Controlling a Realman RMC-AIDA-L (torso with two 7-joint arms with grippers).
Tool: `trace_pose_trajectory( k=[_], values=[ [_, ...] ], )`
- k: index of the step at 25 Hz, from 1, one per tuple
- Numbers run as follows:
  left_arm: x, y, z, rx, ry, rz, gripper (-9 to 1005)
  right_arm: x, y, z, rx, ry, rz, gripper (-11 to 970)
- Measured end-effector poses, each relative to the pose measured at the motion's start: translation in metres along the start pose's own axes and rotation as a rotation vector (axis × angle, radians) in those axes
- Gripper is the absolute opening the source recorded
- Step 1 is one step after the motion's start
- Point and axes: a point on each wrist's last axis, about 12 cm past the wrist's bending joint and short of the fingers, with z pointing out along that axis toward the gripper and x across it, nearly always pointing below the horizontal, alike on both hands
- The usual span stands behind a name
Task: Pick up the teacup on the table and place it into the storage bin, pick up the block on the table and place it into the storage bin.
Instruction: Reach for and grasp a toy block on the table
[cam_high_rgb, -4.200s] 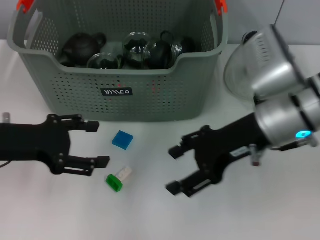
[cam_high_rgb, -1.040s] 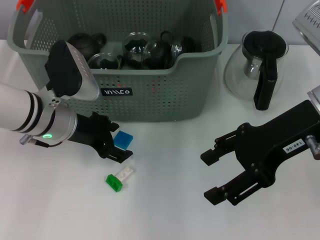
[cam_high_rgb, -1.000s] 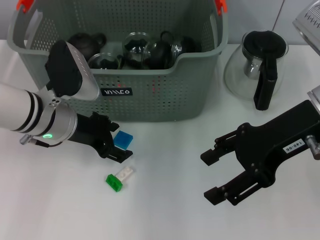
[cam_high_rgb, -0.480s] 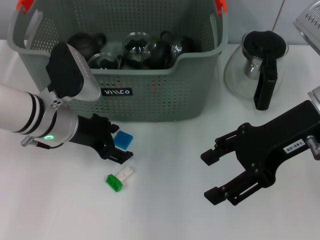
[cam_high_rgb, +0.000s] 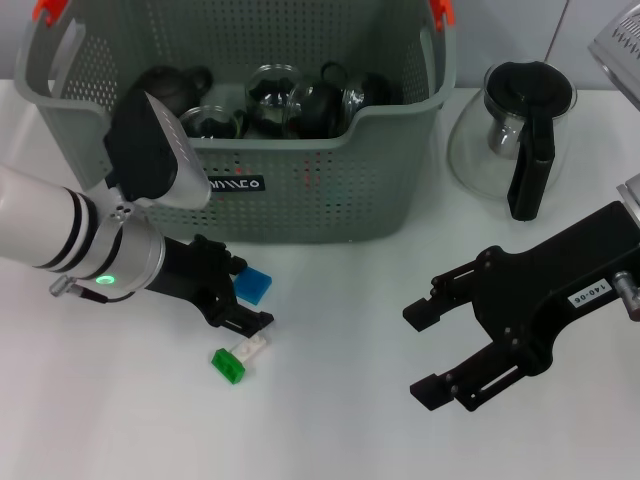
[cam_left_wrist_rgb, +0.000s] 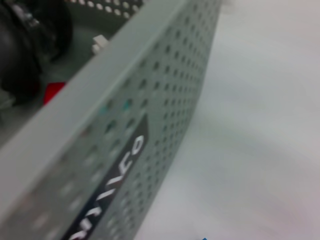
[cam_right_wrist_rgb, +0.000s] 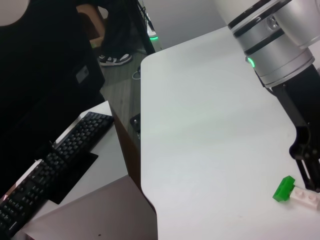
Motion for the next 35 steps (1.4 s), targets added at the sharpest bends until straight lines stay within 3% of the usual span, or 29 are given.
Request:
trace_pose_trajectory(
  k=[12,26,35],
  values=[
    [-0.008,-0.011,-0.006,0.094,-0.011,0.025,872,0.002,-0.001,-0.002,0.009,-0.008,-0.003,882],
    [-0.018,-0.007,-0.019,0.087,-0.006,-0.010,873,0.002,-0.001,-0.002,0.007,-0.010,-0.010,881],
    [-0.025,-0.013,-0.015,0.081,0.089,0.167,873,0.002,-0.001,-0.002,0.013,-0.015,-0.025,881]
  ],
)
